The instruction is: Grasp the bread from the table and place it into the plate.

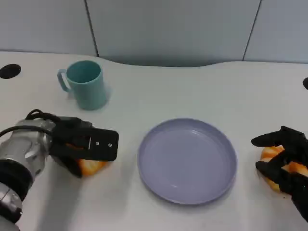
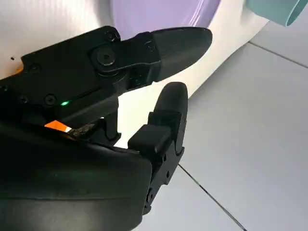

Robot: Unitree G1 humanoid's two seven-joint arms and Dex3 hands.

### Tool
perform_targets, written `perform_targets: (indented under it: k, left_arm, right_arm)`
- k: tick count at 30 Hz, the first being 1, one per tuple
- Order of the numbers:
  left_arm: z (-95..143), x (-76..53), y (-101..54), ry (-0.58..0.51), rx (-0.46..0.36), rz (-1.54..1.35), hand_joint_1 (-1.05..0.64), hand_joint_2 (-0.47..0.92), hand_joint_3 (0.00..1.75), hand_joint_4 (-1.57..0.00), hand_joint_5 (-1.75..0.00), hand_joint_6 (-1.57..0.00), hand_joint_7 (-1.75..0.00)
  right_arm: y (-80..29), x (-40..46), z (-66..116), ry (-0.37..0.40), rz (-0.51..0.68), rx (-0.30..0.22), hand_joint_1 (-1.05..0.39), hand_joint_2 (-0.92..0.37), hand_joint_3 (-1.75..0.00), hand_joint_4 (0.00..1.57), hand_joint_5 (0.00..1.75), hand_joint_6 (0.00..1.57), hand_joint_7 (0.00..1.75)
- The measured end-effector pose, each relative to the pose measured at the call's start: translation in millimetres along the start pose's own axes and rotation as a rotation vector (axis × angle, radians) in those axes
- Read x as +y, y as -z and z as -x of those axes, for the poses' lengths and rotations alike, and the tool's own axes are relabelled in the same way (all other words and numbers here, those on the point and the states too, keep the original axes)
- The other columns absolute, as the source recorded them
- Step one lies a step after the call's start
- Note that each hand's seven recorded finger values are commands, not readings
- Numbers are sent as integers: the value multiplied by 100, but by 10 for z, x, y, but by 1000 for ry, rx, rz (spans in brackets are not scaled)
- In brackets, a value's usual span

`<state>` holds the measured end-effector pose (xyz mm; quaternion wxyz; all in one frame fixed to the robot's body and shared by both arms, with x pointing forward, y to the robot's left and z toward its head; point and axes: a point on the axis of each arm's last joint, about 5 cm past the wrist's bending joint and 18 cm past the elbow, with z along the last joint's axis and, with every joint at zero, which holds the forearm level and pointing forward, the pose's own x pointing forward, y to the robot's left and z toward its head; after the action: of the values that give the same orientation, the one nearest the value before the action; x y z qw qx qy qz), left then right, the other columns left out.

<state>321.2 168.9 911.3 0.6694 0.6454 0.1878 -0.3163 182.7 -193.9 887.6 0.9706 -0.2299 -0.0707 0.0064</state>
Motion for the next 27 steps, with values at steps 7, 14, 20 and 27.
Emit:
perform_targets:
  k: [7, 14, 20, 27]
  left_arm:
    - [-35, -167, 27, -73, -14, 0, -51, 70, 1, -2, -1, -7, -1]
    - [-37, -220, 65, -133, -32, 49, -39, 68, 0, -16, -8, -18, -4]
    - [-48, -225, 48, -195, 2, 54, -22, 76, 1, -13, -55, -30, -20]
    - [-71, -217, 33, -194, 4, 88, -12, 83, 3, -3, -161, -4, -158]
  right_arm:
    - [0, 0, 1, 0, 2, -1, -26, -92, -25, 69, 110, 63, 80]
    - [4, -1, 7, 0, -2, 1, -27, -92, -25, 68, 110, 63, 79]
    - [3, -5, 16, 1, -1, 1, -27, -92, -26, 69, 111, 63, 77]
    - [9, -15, 33, 1, 3, 5, -27, -92, -25, 68, 112, 64, 76]
